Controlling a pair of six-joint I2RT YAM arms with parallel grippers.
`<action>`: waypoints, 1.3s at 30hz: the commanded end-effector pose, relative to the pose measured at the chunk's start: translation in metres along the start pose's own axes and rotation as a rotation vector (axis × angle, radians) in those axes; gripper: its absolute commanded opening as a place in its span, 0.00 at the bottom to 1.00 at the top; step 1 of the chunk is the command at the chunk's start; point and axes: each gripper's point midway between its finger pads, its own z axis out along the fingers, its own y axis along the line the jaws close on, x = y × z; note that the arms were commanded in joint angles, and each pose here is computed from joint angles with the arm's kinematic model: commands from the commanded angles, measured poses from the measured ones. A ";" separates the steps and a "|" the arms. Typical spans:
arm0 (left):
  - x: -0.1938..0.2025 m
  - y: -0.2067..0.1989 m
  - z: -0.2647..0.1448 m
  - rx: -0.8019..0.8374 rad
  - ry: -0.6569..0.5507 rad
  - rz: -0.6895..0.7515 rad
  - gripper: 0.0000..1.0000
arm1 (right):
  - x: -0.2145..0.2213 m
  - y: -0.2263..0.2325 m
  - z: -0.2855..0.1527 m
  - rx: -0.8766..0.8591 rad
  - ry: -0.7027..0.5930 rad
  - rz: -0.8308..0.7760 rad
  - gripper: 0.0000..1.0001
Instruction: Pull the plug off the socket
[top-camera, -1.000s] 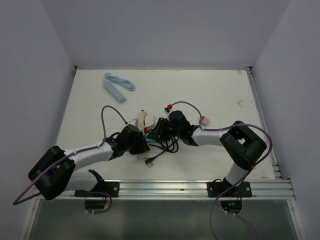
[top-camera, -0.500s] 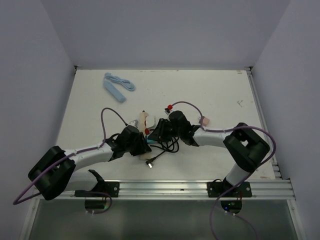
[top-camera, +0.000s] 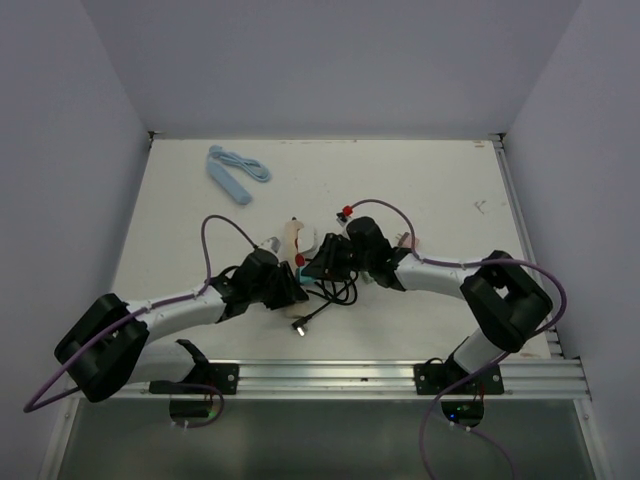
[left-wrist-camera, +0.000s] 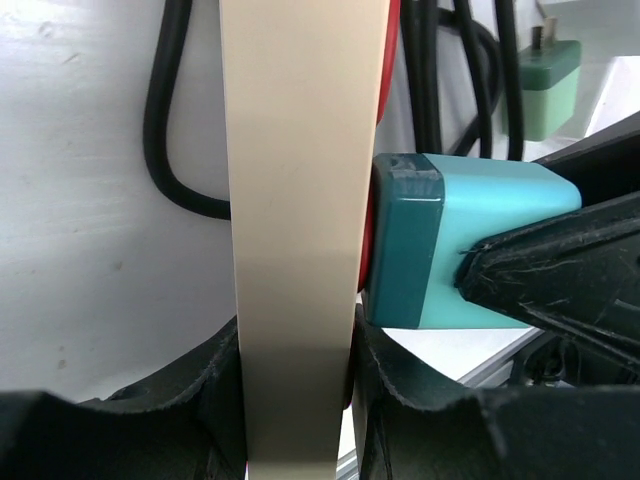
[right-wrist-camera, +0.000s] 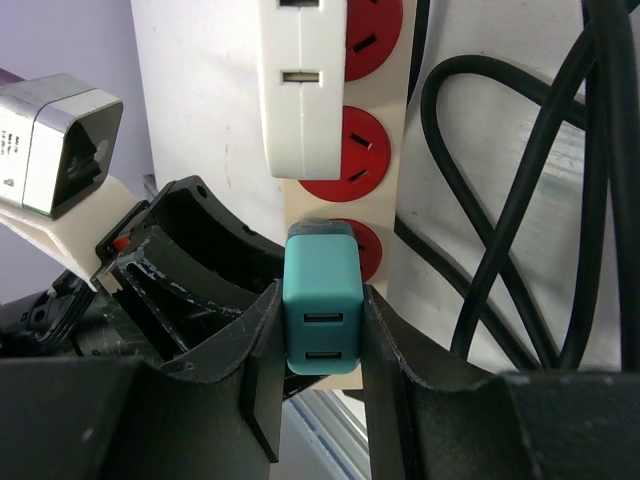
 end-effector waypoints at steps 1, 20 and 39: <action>0.012 0.092 -0.005 -0.361 -0.003 -0.054 0.00 | -0.034 0.035 -0.035 -0.128 -0.082 -0.022 0.00; 0.010 0.092 0.000 -0.398 0.023 0.016 0.00 | -0.056 -0.004 -0.036 0.012 0.021 0.008 0.00; 0.024 0.096 0.006 -0.444 0.045 0.005 0.00 | -0.067 0.000 -0.045 -0.017 -0.086 -0.057 0.00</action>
